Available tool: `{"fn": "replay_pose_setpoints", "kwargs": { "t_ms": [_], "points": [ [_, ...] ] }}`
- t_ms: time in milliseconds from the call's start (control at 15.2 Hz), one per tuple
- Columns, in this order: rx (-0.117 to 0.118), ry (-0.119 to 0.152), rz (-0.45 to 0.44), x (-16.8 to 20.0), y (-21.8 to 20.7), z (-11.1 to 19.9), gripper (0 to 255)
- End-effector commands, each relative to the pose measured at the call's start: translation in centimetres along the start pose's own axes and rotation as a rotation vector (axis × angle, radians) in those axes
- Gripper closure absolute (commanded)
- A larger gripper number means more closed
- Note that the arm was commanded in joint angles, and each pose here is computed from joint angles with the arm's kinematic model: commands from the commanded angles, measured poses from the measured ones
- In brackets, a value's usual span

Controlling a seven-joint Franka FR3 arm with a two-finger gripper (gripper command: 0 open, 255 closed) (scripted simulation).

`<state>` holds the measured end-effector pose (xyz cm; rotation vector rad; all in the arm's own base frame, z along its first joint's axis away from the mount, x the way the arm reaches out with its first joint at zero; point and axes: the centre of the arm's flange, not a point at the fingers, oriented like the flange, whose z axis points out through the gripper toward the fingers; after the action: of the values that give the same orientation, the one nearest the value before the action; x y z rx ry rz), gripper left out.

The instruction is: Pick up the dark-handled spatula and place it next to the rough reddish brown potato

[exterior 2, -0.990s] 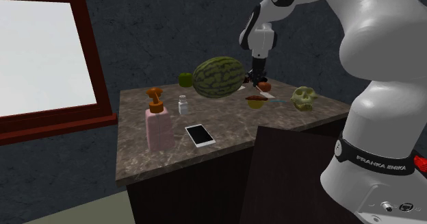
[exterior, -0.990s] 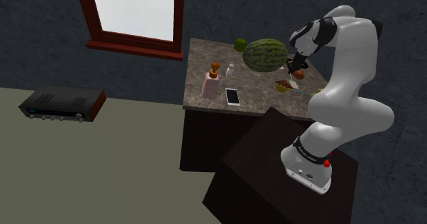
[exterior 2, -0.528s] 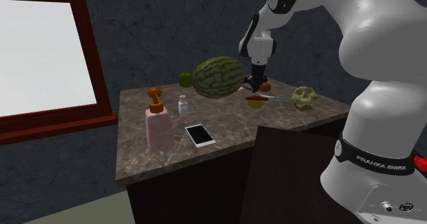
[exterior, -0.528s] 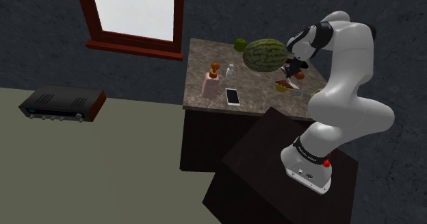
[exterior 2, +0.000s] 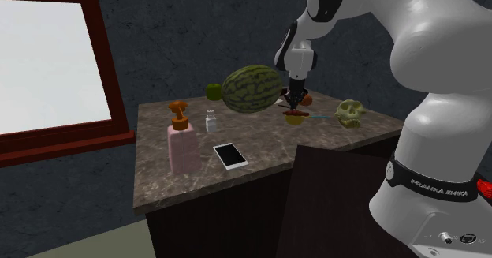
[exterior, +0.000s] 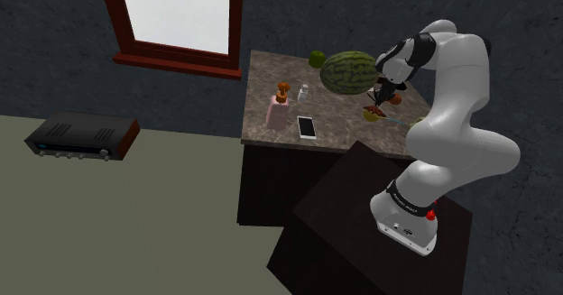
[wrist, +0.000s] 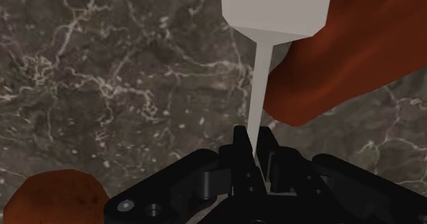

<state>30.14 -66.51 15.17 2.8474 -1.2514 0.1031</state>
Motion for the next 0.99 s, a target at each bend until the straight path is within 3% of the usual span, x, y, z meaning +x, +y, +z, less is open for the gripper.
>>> {"fn": "replay_pose_setpoints", "kwargs": {
  "t_ms": [0, 198, 264, 594, 858, 924],
  "points": [
    [0.001, -0.006, 0.001, -0.2, 0.1, 0.4, 255],
    [0.001, -0.006, 0.001, -0.2, 0.1, 0.4, 255],
    [0.001, -0.006, 0.001, -0.2, 0.1, 0.4, 0],
    [0.001, -0.006, 0.001, -0.2, 0.1, 0.4, 0],
    [0.001, -0.006, 0.001, -0.2, 0.1, -4.6, 0],
    [0.001, -0.006, 0.001, -0.2, 0.1, -4.6, 0]
  ]
}}
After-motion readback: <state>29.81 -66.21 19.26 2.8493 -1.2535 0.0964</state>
